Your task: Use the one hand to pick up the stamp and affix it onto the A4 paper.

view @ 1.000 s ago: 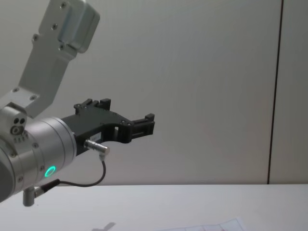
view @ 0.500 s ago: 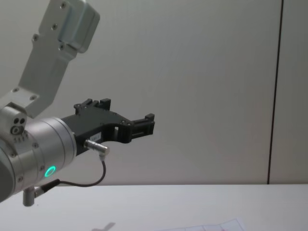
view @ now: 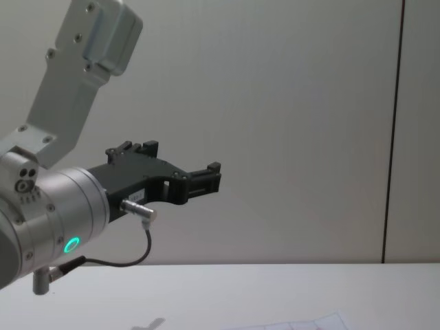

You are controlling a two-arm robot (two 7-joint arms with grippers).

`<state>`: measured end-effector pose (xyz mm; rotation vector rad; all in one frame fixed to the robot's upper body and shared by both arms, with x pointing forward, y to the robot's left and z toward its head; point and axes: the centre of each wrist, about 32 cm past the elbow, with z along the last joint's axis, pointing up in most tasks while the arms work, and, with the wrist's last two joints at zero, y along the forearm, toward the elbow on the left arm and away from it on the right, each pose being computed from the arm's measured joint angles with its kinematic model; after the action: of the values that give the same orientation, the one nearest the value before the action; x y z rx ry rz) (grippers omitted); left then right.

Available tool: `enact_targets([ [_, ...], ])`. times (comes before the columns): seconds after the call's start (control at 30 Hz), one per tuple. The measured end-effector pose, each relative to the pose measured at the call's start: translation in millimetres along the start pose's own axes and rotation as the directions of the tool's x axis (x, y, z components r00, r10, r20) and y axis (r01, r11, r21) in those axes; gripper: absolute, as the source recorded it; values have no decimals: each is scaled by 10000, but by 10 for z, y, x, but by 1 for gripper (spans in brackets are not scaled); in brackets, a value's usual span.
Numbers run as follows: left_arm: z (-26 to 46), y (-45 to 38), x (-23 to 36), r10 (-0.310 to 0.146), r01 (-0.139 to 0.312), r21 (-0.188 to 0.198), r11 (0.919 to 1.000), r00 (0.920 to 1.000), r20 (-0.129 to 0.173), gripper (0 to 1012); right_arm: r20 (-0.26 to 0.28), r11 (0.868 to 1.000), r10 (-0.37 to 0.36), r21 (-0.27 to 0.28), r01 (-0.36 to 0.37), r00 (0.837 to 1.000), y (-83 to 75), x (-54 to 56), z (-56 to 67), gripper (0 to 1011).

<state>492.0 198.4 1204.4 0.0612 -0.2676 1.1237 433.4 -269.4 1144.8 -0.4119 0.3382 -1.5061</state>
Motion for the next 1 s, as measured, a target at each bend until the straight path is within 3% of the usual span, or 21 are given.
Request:
enact_targets([
  [0.23, 0, 0, 0, 0, 0, 0, 10000, 10000, 0, 1001, -388, 9993, 213, 314, -201, 9990, 0, 10, 23, 219],
  [0.53, 0, 0, 0, 1, -1, 0, 10000, 10000, 0, 1001, -547, 9892, 694, 1326, -616, 9961, -47, -10, 204, 219],
  [0.7, 0, 0, 0, 1, -1, 0, 10000, 10000, 0, 1001, -281, 9749, 1178, 1934, -1102, 9926, -97, -68, 385, 219],
  [1.0, 0, 0, 0, 1, -1, 0, 10000, 10000, -1, 1001, 316, 9601, 2042, 1886, -2065, 9784, -133, -225, 544, 219],
])
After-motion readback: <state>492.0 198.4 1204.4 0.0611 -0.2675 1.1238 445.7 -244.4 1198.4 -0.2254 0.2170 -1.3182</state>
